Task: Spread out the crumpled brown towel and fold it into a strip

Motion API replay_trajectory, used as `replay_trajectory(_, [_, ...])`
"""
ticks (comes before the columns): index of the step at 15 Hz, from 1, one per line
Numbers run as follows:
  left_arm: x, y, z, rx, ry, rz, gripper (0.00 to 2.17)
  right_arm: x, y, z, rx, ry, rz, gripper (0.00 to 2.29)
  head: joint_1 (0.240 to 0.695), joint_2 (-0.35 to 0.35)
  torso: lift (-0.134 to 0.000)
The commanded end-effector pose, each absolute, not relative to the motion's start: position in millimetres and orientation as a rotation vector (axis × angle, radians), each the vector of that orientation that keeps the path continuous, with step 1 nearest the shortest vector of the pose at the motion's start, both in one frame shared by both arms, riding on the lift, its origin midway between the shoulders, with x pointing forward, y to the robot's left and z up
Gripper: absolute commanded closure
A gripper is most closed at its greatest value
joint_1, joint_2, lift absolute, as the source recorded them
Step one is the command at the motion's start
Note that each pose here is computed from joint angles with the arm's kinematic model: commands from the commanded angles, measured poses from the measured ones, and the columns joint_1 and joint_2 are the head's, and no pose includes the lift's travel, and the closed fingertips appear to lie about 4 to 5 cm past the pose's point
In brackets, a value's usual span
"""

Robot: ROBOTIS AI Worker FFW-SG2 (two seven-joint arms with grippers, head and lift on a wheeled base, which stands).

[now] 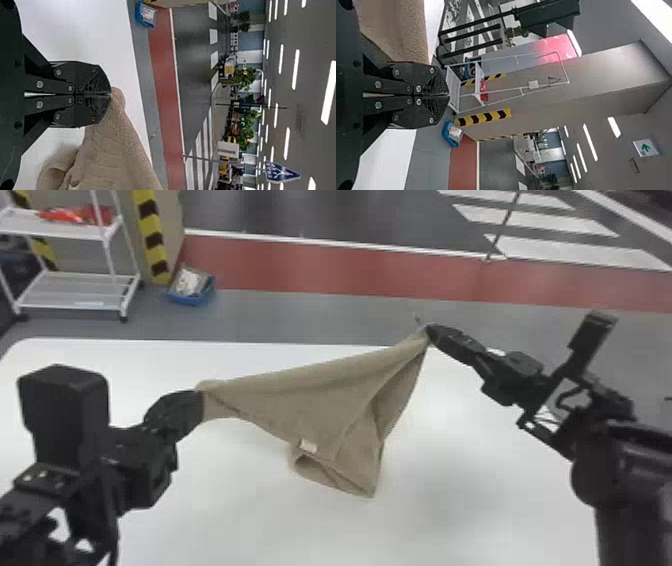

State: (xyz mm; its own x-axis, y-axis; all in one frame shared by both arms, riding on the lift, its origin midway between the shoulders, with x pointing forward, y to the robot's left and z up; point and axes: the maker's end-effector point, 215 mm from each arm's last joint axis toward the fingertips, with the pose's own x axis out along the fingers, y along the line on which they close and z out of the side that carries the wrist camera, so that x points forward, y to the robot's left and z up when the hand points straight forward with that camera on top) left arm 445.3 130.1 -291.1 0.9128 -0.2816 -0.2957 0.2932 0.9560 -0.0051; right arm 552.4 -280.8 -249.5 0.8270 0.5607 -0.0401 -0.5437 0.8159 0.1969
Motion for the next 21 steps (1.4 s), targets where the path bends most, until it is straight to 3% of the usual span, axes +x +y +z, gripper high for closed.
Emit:
replay_trajectory(1, [488.5, 134.4, -270.1, 0.014, 0.251, -0.275, 1.78, 578.8, -267.1, -242.8, 0.140, 0.056, 0.598, 1.78, 0.692, -0.176, -0.124])
replay_trajectory(4, [522.8, 143.4, -231.4, -0.019, 0.184, -0.255, 1.78, 594.4, -281.9, -216.4, 0.132, -0.029, 0.586, 1.78, 0.622, -0.135, -0.124])
replay_trajectory(8, [522.5, 130.6, -215.3, -0.097, 0.150, -0.311, 1.78, 567.8, -344.8, -183.4, 0.187, -0.138, 0.518, 1.78, 0.555, -0.155, -0.124])
replay_trajectory(11, [510.9, 92.1, -218.5, -0.126, 0.152, -0.454, 1.78, 526.5, -403.4, -154.8, 0.205, -0.215, 0.446, 1.78, 0.537, -0.217, -0.124])
replay_trajectory(15, [494.3, 61.3, -219.9, -0.163, 0.163, -0.572, 1.78, 479.8, -470.0, -124.6, 0.206, -0.286, 0.367, 1.78, 0.525, -0.350, -0.124])
replay_trajectory(18, [491.6, 62.1, -213.1, -0.189, 0.132, -0.576, 1.78, 484.5, -477.7, -110.9, 0.197, -0.308, 0.358, 1.78, 0.517, -0.350, -0.124])
replay_trajectory(21, [492.8, 69.6, -207.7, -0.200, 0.104, -0.564, 1.78, 518.3, -466.4, -128.2, 0.232, -0.283, 0.370, 1.78, 0.499, -0.350, -0.124])
